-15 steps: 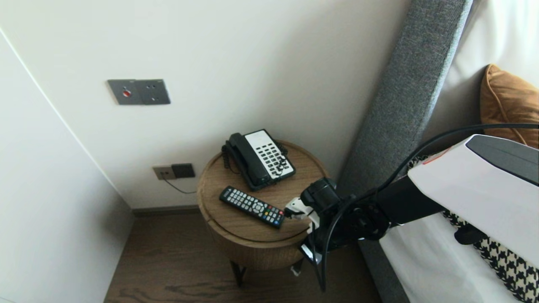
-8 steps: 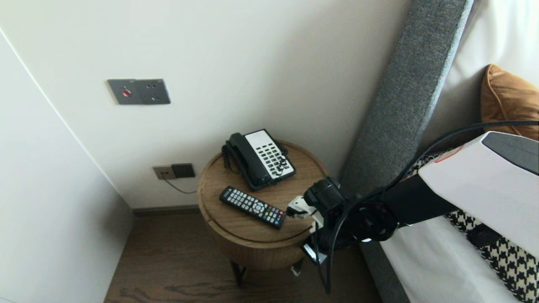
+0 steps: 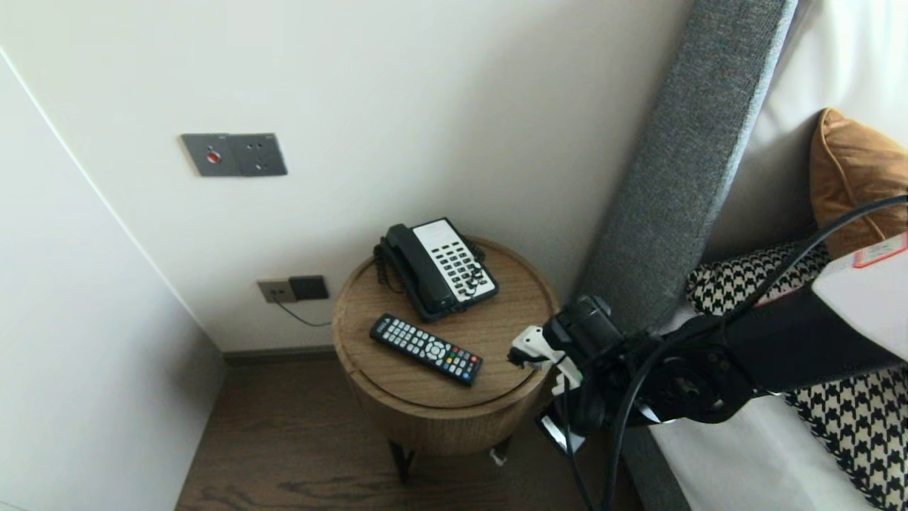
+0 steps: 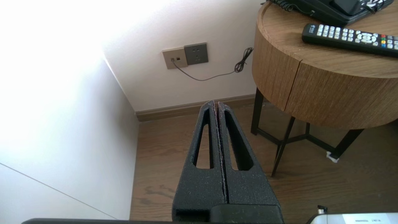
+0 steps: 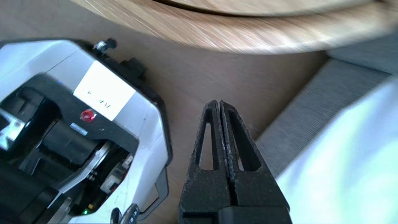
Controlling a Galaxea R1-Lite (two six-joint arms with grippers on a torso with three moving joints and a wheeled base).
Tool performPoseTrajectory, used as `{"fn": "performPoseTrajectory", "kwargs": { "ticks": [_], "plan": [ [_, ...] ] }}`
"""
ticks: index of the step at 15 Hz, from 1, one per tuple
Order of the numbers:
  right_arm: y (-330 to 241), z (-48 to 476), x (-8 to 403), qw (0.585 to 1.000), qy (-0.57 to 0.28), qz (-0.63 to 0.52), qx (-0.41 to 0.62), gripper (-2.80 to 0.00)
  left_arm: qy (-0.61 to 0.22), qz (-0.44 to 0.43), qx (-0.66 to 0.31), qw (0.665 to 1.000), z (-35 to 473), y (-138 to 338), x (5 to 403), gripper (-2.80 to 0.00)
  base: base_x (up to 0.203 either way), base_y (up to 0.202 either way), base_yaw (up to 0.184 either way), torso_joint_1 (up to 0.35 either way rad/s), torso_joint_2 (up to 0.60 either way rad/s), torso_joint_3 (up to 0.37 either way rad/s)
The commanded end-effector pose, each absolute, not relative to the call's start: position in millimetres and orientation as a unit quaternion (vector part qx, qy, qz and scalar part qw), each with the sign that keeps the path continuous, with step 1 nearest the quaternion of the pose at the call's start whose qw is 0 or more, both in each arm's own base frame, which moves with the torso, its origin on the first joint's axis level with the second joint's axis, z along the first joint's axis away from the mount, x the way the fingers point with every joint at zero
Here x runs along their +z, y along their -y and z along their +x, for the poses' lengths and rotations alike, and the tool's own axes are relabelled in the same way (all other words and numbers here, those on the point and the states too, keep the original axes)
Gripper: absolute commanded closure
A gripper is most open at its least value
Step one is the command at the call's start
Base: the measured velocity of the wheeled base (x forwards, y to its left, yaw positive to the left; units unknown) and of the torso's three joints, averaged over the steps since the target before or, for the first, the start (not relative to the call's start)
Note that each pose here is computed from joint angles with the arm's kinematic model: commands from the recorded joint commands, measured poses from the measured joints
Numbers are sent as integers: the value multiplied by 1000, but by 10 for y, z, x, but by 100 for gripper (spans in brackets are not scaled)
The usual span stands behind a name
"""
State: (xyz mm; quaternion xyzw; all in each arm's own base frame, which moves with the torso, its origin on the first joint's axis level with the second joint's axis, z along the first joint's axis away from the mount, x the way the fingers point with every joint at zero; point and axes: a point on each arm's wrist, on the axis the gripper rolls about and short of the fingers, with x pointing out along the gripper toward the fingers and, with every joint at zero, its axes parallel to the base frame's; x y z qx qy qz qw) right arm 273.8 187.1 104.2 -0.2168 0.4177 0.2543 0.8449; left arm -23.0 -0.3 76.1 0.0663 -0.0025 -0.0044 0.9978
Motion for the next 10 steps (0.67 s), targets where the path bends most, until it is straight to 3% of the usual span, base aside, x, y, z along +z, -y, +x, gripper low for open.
{"fn": "performPoseTrajectory", "kwargs": {
  "ticks": [1, 10],
  "plan": [
    [-1733, 2594, 1302, 865, -390, -204, 240, 0, 3, 67, -4, 998, -232, 3, 765, 0, 0, 0, 0, 0, 0, 0],
    [-944, 1897, 2012, 935, -316, -139, 86, 0, 3, 64, -4, 998, -230, 3, 761, 0, 0, 0, 0, 0, 0, 0]
  ]
}}
